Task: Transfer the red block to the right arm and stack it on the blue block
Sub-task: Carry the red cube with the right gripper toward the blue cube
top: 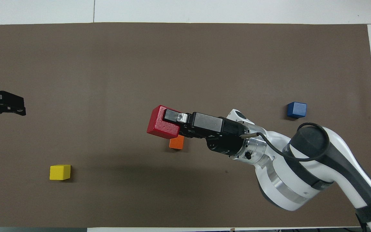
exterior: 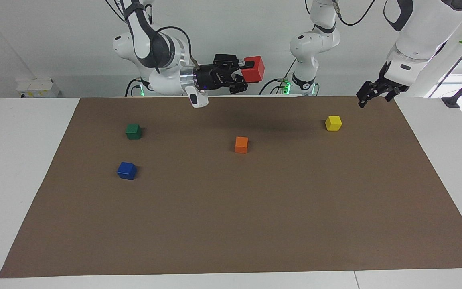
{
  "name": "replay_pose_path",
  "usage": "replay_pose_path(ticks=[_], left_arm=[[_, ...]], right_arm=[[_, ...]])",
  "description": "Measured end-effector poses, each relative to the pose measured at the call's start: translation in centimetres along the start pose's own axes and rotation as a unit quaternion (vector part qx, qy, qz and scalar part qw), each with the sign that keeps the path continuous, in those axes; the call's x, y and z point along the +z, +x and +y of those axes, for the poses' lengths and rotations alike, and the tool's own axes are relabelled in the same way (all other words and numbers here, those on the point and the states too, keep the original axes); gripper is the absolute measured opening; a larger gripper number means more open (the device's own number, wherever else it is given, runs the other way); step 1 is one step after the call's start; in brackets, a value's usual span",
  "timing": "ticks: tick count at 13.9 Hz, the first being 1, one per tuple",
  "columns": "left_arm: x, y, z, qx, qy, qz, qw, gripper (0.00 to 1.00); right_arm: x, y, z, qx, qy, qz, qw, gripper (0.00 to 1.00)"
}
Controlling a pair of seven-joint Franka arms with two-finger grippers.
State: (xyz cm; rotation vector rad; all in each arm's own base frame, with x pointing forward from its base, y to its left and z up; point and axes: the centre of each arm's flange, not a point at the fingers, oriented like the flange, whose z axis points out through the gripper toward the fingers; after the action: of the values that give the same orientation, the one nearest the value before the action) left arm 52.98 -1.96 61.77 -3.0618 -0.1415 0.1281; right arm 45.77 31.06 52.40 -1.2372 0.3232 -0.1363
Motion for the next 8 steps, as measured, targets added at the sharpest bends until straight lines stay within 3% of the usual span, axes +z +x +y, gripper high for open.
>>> replay_pose_path(ticks=[3, 6, 8], left_arm=[[-0.2, 0.5, 0.2, 0.013, -0.003, 0.004, 1.000, 1.00], [-0.2, 0.9, 0.0, 0.013, -0.013, -0.003, 1.000, 1.00], [-0.2, 0.9, 0.0, 0.012, -0.020, -0.007, 1.000, 1.00]], right_arm=[[1.3, -0.9, -3.1, -0.014, -0.097, 0.016, 0.995, 0.56], [1.2, -0.7, -3.8, -0.031, -0.172, 0.005, 0.985, 0.56], [1.0, -0.5, -3.8, -0.042, -0.239, -0.010, 0.970, 0.56]])
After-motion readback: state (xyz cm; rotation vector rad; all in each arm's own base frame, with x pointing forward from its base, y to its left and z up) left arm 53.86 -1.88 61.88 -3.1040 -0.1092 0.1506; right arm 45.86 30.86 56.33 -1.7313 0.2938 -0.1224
